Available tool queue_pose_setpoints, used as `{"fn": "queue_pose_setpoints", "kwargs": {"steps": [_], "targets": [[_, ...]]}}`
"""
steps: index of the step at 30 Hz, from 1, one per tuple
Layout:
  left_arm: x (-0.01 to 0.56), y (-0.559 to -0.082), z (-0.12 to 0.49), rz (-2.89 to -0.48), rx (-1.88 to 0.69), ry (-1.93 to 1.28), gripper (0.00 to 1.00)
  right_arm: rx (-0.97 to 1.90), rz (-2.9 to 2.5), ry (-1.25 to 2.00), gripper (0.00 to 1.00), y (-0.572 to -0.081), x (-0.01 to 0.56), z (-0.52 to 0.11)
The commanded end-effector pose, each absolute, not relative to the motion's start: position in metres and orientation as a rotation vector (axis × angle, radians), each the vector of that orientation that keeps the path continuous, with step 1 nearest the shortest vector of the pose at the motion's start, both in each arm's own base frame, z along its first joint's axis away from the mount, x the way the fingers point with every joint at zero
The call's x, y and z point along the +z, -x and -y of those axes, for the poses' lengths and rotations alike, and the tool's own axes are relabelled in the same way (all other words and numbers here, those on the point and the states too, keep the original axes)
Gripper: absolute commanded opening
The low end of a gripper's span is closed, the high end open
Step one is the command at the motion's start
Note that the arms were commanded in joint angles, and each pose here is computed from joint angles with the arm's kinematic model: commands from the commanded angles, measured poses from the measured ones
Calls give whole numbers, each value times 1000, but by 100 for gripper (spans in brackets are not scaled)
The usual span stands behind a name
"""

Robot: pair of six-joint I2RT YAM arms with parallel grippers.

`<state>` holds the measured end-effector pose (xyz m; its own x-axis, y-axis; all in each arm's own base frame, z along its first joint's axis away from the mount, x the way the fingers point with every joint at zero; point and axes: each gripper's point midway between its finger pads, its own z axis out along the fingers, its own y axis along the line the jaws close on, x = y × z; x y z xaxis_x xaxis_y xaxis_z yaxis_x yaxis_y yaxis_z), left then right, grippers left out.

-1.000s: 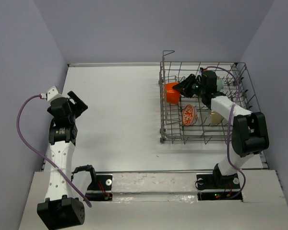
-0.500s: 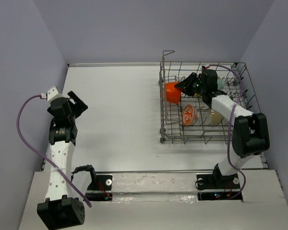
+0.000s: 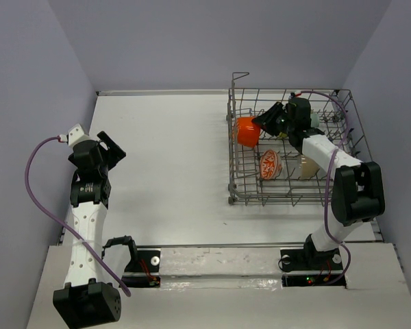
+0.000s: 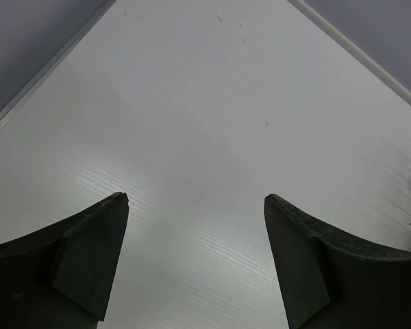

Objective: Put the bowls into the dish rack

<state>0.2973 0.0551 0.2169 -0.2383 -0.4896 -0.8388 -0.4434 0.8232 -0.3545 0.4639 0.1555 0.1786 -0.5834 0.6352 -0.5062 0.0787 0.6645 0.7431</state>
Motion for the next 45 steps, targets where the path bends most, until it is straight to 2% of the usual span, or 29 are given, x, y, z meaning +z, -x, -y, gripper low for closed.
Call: {"fn": "queue_pose_setpoints", "kwargs": {"steps": [1,45], "targets": [[229,-302,-57,-1818,-60,685,89,662,-2192,-628,33,-454,139,-123],[230,-301,-56,-1814,-64,680,89,539,-2236,-624,33,-456,115,-109]]}}
